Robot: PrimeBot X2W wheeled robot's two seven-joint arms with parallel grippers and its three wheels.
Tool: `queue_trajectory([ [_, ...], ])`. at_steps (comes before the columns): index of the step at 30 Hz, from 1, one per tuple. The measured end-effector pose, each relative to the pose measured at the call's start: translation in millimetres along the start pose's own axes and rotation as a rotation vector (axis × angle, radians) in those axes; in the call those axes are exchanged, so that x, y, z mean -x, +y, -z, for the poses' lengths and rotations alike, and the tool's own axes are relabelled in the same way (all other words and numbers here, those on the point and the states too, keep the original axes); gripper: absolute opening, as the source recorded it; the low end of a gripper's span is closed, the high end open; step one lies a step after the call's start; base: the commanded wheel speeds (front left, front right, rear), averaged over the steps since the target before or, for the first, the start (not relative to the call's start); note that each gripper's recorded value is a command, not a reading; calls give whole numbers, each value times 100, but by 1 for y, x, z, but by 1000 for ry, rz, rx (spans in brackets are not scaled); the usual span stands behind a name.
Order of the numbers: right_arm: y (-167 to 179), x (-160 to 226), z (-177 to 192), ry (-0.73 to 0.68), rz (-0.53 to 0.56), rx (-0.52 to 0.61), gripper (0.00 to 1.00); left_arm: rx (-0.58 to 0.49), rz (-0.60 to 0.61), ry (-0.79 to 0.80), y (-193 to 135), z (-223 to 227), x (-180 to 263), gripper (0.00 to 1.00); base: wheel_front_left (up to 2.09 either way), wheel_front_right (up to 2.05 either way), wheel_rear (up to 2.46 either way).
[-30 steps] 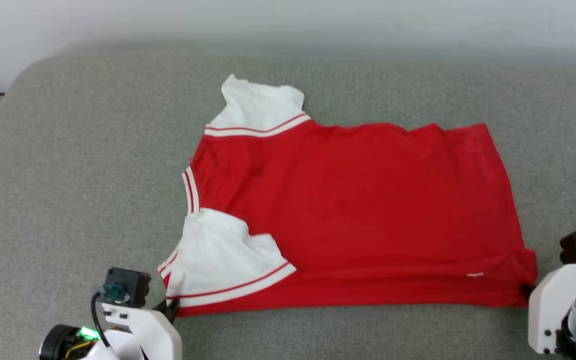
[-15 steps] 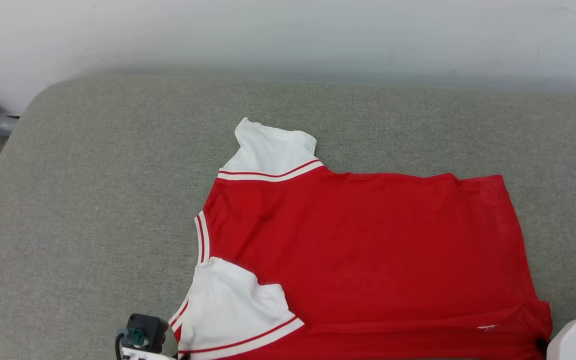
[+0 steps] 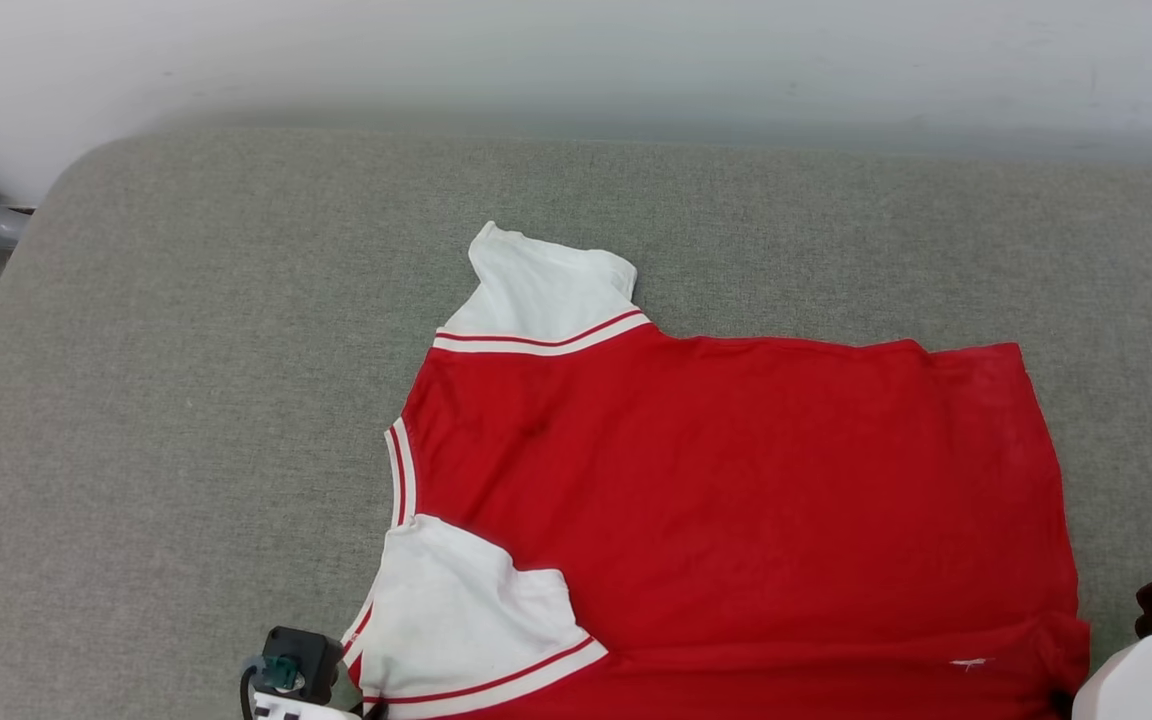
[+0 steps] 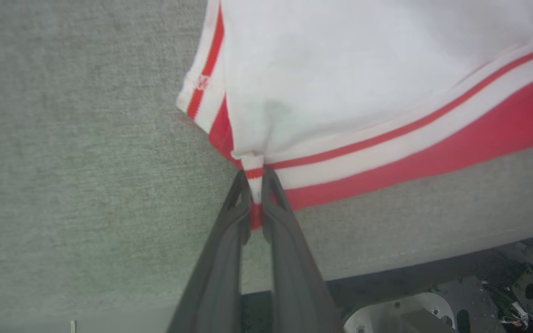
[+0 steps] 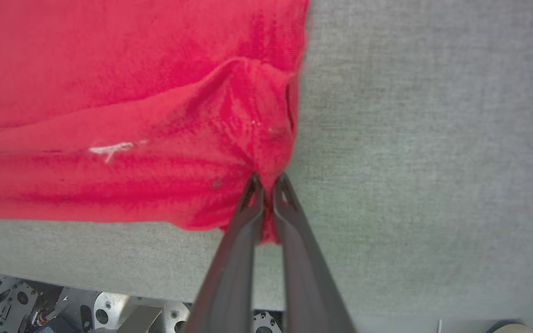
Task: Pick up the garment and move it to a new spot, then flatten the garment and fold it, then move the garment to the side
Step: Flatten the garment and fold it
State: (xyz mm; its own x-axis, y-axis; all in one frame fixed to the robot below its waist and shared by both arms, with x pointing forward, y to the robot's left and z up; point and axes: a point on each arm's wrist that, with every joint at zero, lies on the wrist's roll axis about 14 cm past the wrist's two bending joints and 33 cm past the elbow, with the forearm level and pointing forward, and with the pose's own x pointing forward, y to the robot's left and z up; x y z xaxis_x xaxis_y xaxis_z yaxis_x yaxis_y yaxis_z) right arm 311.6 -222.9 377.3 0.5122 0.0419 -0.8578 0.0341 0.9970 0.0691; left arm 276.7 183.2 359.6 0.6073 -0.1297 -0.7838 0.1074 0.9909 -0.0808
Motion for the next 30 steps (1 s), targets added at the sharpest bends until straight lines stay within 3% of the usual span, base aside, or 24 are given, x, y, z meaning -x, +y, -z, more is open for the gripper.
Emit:
queue_trajectory([
  [2,0,-1,2,7,-1,-1,0,-4,-1,0,1,0,-1,0,0,0,0],
  [3,0,-1,3,7,-1,-1,61,-3,-2,2,1,1,-1,39,0,0,0],
  [4,0,-1,1,-4,-1,0,100,-3,-4,-2,1,1,-1,100,0,0,0],
  [11,0,13,-21,-125,-12,-1,100,-14,-40,-91,9,-15,8,100,0,0,0],
  [21,19,71,-111,-612,-81,31,100,-31,-67,-640,5,-127,50,100,0,0,0],
  [26,33,97,-134,-839,-120,20,100,-37,-58,-857,-3,-154,68,100,0,0,0],
  [30,44,107,-141,-971,-151,13,100,-31,-64,-940,-5,-165,71,100,0,0,0],
])
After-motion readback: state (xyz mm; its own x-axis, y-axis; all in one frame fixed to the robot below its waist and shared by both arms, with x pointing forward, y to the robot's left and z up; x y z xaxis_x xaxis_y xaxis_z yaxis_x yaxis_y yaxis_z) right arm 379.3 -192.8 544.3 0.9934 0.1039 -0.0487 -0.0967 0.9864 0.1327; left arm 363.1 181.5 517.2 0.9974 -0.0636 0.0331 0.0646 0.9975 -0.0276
